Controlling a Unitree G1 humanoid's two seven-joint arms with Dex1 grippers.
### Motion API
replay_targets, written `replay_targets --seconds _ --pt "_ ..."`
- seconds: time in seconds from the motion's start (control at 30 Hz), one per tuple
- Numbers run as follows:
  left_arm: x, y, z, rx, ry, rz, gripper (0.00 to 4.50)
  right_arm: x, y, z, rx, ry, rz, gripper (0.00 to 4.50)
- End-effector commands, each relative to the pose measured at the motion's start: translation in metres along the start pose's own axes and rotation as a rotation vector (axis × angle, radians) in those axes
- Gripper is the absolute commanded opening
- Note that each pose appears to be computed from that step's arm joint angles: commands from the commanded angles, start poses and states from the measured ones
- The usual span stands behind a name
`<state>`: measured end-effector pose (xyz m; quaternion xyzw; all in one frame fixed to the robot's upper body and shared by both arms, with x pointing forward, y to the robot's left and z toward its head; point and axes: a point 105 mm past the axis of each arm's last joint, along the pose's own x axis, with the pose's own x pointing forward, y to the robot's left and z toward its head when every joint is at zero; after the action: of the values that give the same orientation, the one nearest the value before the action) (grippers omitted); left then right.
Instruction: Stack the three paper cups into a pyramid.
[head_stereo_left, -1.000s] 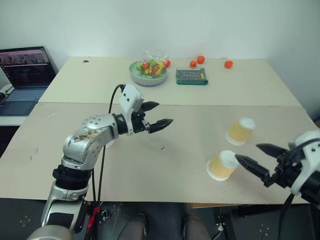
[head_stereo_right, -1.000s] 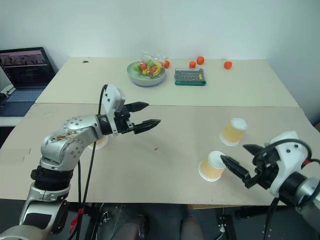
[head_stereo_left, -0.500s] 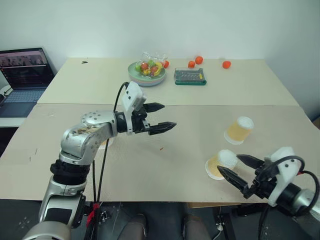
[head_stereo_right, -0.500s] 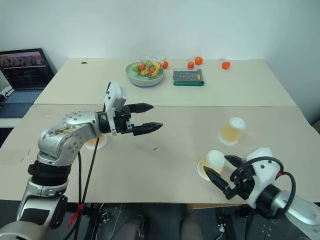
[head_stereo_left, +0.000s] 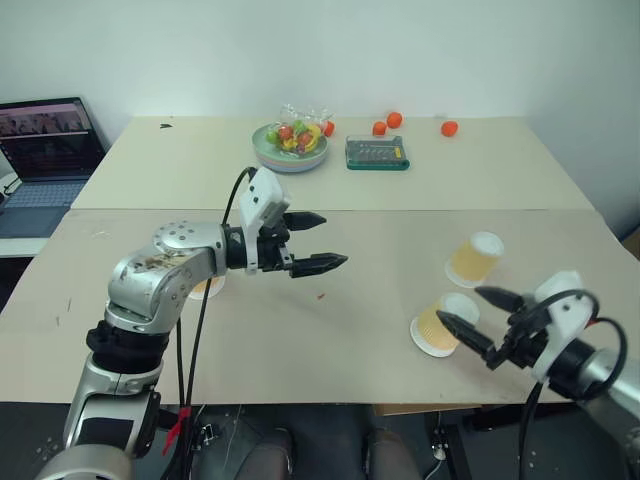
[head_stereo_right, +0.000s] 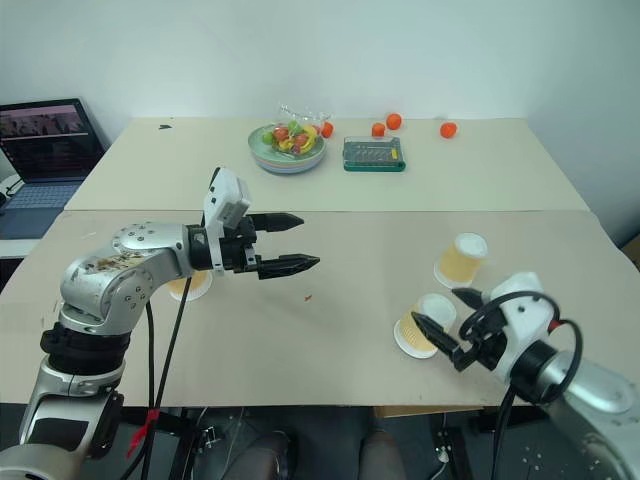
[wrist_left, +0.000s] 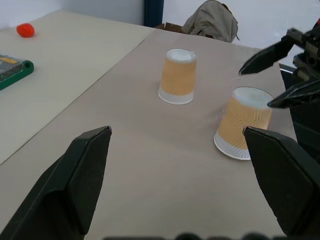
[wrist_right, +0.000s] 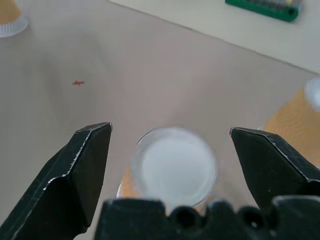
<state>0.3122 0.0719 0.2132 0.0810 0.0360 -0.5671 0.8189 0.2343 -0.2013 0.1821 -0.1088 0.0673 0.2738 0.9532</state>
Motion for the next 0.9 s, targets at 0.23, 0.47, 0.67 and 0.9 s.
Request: replay_targets --seconds 0.23,0.47,0.67,0.9 --pt "-0.001 -0.006 0.005 0.028 -0.024 -0.009 4.5 -0.001 0.014 0.018 -0.015 -0.009 0.056 4.45" --pt "-0.003 -0.003 0.007 0.038 -0.018 -0.009 4.5 0.002 0.021 -0.015 0.051 0.047 0.045 4.45" --pt "-0.003 -0.003 0.009 0.045 -0.018 -0.007 4.5 0.006 0.02 -0.033 0.066 0.072 0.052 4.45" --pt "-0.005 -0.004 0.011 0.059 -0.014 -0.003 4.5 0.01 0.014 -0.044 0.056 0.074 0.049 4.45"
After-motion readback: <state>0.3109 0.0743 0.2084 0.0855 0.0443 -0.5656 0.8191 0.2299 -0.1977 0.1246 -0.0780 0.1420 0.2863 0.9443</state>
